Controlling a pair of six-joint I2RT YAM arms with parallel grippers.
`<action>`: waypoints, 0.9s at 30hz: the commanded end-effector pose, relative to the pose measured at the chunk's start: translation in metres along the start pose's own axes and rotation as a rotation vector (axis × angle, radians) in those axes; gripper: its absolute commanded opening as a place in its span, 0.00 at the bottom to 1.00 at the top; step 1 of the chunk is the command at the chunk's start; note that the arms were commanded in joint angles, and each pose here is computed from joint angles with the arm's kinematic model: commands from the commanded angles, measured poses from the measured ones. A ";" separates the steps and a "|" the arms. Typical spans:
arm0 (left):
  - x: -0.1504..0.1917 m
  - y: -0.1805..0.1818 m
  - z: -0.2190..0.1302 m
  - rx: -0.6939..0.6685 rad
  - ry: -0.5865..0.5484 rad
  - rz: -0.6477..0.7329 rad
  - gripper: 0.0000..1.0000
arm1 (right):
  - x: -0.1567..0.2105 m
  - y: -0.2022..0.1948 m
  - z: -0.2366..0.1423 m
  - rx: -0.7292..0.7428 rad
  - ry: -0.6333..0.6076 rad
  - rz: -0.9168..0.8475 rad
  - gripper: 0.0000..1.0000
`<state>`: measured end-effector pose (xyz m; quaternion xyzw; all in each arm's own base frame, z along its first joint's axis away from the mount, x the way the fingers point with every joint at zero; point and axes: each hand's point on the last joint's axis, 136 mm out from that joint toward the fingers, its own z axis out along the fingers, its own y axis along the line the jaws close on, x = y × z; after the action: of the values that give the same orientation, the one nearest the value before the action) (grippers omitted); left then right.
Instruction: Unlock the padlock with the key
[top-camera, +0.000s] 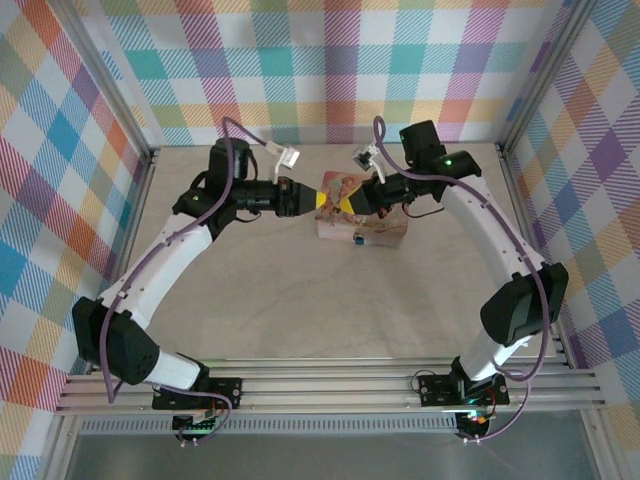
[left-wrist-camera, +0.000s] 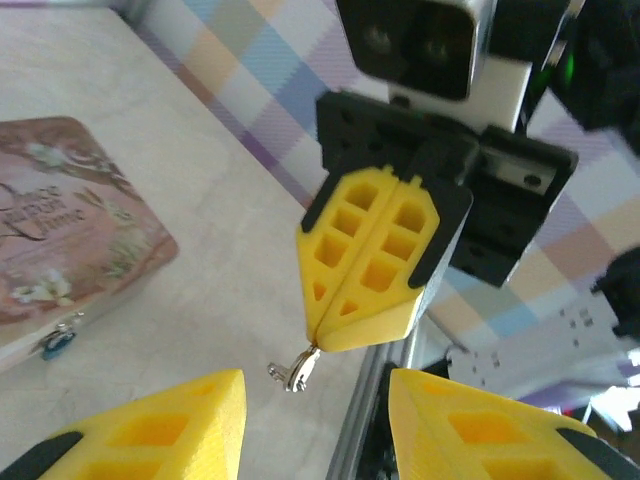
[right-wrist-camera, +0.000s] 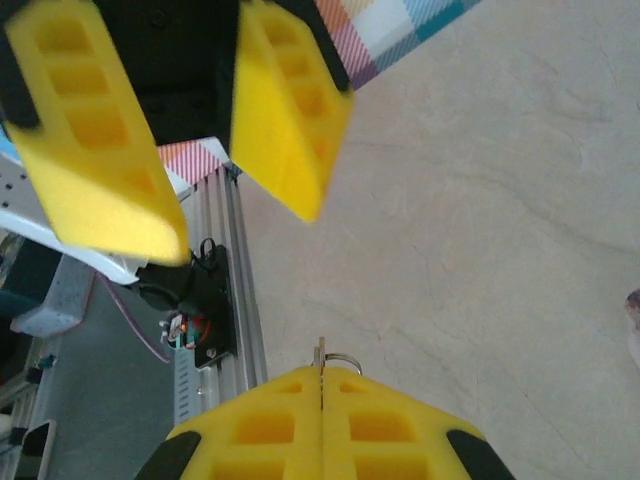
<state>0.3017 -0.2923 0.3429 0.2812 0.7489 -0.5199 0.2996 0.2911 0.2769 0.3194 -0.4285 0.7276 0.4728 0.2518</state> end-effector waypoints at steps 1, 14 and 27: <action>0.030 -0.016 0.013 0.101 0.147 0.041 0.39 | 0.001 0.027 -0.006 -0.069 -0.011 -0.113 0.00; 0.033 -0.012 0.028 0.139 0.179 0.006 0.28 | 0.007 0.036 -0.005 -0.120 -0.021 -0.144 0.00; 0.026 -0.012 0.030 0.177 0.163 -0.056 0.24 | 0.009 0.029 -0.002 -0.093 -0.017 -0.143 0.00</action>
<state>0.2785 -0.3188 0.3131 0.3233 0.7430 -0.5514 0.1987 0.2711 0.2761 0.3157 -0.4727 0.6905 0.4840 0.2559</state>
